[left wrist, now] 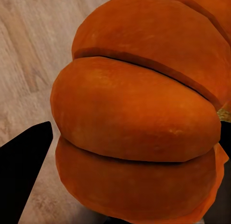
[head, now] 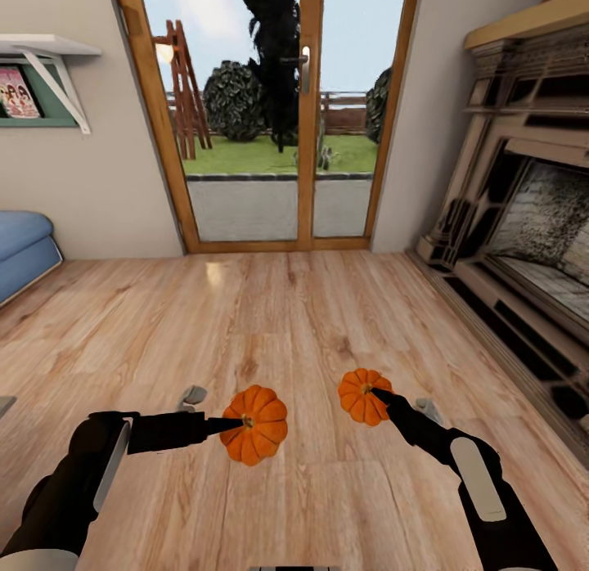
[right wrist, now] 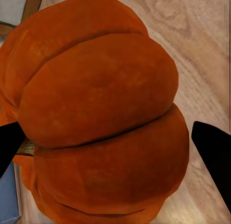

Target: Place each of the two pumpkins and all three candles from the living room inside a cabinet in the living room (use any cabinet), then make sure every cabinet is closed, and position the cauldron so it is next to a table in the living room.

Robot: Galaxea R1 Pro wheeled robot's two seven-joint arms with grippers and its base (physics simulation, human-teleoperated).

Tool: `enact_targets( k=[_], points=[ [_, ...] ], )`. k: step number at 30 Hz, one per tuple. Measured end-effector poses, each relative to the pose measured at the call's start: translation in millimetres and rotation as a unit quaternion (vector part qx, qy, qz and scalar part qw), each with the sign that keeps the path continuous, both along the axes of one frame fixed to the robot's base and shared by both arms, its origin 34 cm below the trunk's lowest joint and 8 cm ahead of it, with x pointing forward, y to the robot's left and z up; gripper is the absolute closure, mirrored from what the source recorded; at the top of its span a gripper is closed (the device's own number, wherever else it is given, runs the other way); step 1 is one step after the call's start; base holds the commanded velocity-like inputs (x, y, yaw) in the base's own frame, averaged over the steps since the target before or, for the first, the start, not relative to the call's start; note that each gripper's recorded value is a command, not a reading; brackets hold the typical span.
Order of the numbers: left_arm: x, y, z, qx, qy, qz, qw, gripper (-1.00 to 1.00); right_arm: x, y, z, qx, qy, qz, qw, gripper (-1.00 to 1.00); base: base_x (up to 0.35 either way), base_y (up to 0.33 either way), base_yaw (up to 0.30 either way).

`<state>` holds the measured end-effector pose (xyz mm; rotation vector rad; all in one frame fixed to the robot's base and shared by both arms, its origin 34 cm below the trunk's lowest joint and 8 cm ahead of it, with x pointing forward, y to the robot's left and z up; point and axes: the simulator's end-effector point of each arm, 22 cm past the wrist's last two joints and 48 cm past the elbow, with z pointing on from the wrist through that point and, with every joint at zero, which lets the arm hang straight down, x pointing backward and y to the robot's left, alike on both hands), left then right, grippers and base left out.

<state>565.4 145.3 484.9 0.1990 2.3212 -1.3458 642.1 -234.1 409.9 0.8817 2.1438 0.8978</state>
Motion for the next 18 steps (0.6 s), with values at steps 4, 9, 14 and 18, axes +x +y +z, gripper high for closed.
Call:
enact_targets(
  k=[4, 9, 14, 18],
  points=[
    [0, 0, 6, 0.000, -0.005, 0.000, 1.0000, 1.00, 1, 0, 6, 0.000, -0.005, 0.000, 1.0000, 1.00, 0.000, 0.000, -0.159],
    [0, 0, 13, -0.001, -0.012, 0.000, 0.9999, 1.00, 2, 0, 14, 0.000, -0.012, -0.001, 0.9999, 1.00, 0.000, 0.000, -0.159],
    [0, -1, 20, -0.001, -0.018, -0.001, 0.9998, 1.00, 2, 0, 19, 0.000, -0.015, -0.001, 0.9999, 1.00, 0.000, 0.000, -0.160],
    [0, 0, 23, -0.001, -0.022, 0.000, 0.9998, 1.00, 2, 1, 22, 0.001, -0.017, 0.000, 0.9999, 1.00, 0.000, 0.000, -0.159]
  ],
)
